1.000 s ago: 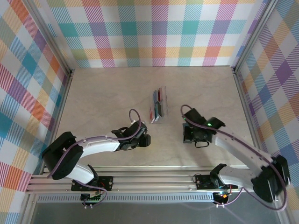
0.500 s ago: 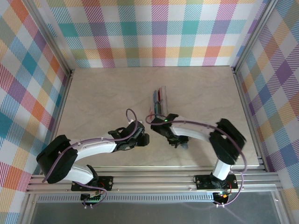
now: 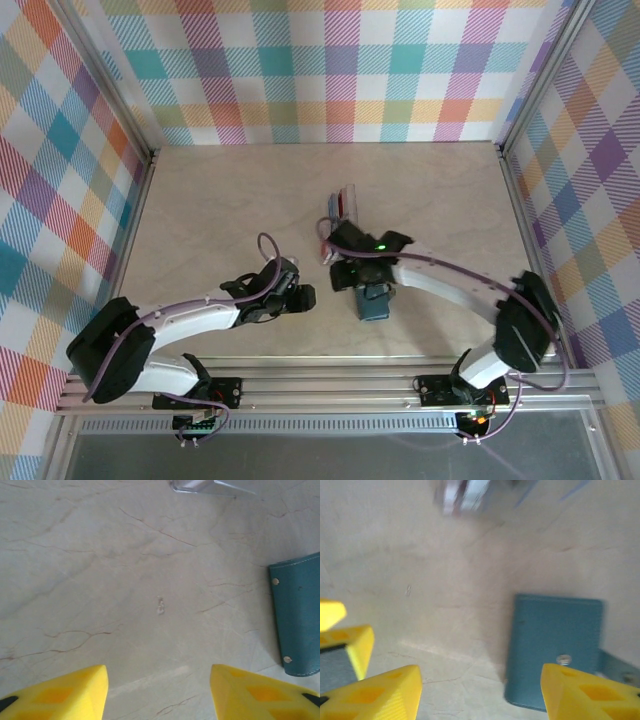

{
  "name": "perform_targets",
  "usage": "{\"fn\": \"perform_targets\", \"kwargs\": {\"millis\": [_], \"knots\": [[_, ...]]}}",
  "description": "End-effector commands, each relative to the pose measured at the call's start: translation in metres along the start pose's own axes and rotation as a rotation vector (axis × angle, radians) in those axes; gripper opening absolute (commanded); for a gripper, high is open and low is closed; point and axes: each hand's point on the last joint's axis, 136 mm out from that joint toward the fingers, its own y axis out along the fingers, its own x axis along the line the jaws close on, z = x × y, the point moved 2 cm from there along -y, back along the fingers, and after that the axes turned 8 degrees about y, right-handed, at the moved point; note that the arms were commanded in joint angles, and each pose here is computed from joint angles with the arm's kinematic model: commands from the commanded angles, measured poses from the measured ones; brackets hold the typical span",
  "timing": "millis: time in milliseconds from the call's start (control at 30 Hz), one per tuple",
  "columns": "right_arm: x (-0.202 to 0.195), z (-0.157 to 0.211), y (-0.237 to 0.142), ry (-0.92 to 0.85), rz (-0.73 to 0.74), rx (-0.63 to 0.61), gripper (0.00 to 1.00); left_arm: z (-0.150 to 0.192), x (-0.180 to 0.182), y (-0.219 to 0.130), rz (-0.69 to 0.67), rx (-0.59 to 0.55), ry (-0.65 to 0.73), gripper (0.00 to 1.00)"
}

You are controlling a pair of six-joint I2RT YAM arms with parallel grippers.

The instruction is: Put the credit cards into the card holder

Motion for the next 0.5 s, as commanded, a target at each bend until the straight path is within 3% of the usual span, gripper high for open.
{"fn": "perform_targets", "kwargs": {"millis": [0, 233, 467], "knots": [[-0.049, 0.015, 0.005, 0.049, 0.066, 0.054, 0.6, -0.011, -0.037, 0.002, 0.107, -0.011, 0.085, 0.62], [-0.079, 0.031, 0.011, 0.164, -0.05, 0.073, 0.5, -0.02, -0.084, 0.028, 0.202, 0.044, 0.175, 0.67], [-0.092, 0.038, 0.029, 0.219, -0.065, 0.112, 0.38, -0.013, -0.1, 0.062, 0.174, 0.118, 0.228, 0.66]]}}
